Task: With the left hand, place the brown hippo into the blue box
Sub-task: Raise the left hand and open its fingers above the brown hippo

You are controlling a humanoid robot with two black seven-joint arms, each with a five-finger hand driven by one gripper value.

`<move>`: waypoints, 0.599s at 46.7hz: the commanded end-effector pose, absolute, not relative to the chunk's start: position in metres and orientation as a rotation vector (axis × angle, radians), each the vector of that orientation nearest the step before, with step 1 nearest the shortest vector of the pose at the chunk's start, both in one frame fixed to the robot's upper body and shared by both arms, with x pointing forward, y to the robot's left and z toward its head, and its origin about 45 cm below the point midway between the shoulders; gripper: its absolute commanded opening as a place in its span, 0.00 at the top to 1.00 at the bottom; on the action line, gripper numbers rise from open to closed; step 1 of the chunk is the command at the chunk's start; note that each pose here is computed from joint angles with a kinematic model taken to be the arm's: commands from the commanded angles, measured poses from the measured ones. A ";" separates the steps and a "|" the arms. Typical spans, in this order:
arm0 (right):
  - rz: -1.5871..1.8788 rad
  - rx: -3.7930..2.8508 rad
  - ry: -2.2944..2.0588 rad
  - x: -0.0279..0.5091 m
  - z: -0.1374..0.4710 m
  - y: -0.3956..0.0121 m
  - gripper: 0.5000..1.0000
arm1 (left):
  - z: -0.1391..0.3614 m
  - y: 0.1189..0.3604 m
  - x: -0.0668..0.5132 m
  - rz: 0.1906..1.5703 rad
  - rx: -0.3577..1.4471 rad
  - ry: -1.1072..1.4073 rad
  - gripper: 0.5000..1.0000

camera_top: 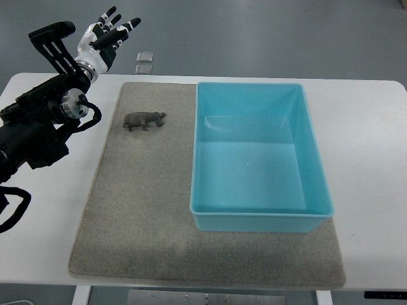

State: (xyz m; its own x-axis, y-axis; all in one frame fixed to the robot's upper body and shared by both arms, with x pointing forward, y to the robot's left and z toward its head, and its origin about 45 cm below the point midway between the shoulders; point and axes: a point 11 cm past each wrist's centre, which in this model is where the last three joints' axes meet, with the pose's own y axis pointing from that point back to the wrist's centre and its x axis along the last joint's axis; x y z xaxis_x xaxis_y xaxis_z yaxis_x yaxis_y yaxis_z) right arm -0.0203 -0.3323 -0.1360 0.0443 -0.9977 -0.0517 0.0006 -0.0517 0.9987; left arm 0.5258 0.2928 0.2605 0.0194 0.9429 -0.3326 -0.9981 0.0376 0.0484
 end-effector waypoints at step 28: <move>-1.214 1.268 -1.152 -0.020 -0.136 -0.332 0.13 | 0.255 0.271 0.517 1.192 0.215 -0.029 0.01</move>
